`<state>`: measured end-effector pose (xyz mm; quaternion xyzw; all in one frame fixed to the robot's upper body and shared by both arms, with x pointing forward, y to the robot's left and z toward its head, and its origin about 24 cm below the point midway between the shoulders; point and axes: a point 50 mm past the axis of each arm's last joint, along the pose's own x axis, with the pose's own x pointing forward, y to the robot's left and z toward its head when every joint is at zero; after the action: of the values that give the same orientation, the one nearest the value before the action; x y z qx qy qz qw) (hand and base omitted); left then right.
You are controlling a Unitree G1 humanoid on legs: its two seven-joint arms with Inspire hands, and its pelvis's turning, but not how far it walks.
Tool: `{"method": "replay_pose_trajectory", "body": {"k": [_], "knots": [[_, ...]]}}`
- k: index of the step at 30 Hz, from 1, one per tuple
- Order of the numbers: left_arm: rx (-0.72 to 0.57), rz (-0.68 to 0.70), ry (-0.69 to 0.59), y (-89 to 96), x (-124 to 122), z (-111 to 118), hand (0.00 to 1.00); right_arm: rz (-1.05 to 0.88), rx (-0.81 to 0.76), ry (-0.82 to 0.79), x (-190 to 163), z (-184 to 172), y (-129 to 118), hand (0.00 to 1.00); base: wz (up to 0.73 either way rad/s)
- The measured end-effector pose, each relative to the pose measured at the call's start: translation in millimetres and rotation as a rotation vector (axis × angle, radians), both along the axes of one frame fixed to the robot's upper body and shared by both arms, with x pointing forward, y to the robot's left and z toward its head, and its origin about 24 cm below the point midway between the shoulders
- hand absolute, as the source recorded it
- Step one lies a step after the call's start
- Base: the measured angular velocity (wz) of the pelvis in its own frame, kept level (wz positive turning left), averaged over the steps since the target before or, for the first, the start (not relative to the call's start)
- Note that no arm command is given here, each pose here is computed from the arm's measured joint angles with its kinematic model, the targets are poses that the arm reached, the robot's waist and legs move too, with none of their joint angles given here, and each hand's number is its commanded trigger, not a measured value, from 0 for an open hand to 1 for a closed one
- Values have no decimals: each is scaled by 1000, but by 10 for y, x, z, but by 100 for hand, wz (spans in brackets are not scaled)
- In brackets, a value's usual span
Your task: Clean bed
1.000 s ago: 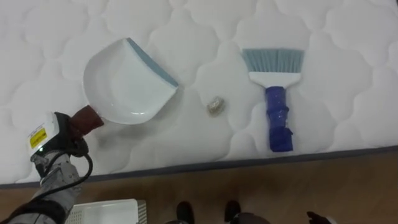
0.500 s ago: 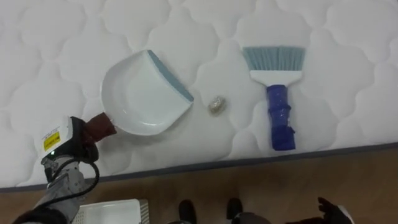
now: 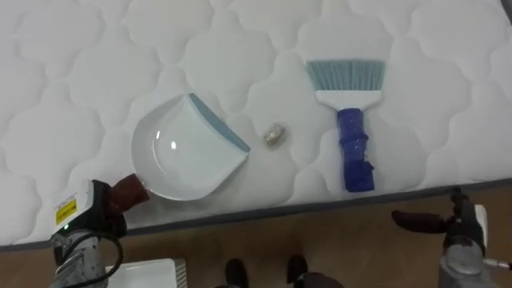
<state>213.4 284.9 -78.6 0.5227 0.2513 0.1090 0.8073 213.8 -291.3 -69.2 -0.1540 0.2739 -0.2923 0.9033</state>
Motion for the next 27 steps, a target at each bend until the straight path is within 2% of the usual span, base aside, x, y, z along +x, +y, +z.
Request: {"method": "replay_pose_trajectory", "body": {"k": [5, 11, 16, 23, 27], "knots": [[-24, 5, 24, 21, -64, -33, 100, -82, -66, -201, 183, 298, -43, 0, 0], [-33, 2, 43, 17, -157, -78, 100, -75, -204, -298, 277, 493, -12, 0, 0], [-45, -4, 57, 13, -165, -90, 100, -72, -239, -419, 370, 674, 61, 0, -1], [-58, -24, 66, -10, -122, -82, 100, -48, -263, -498, 516, 820, 187, 0, -1], [-63, -47, 68, -38, -59, -62, 100, 32, -259, -513, 599, 834, 323, 0, 3]]}}
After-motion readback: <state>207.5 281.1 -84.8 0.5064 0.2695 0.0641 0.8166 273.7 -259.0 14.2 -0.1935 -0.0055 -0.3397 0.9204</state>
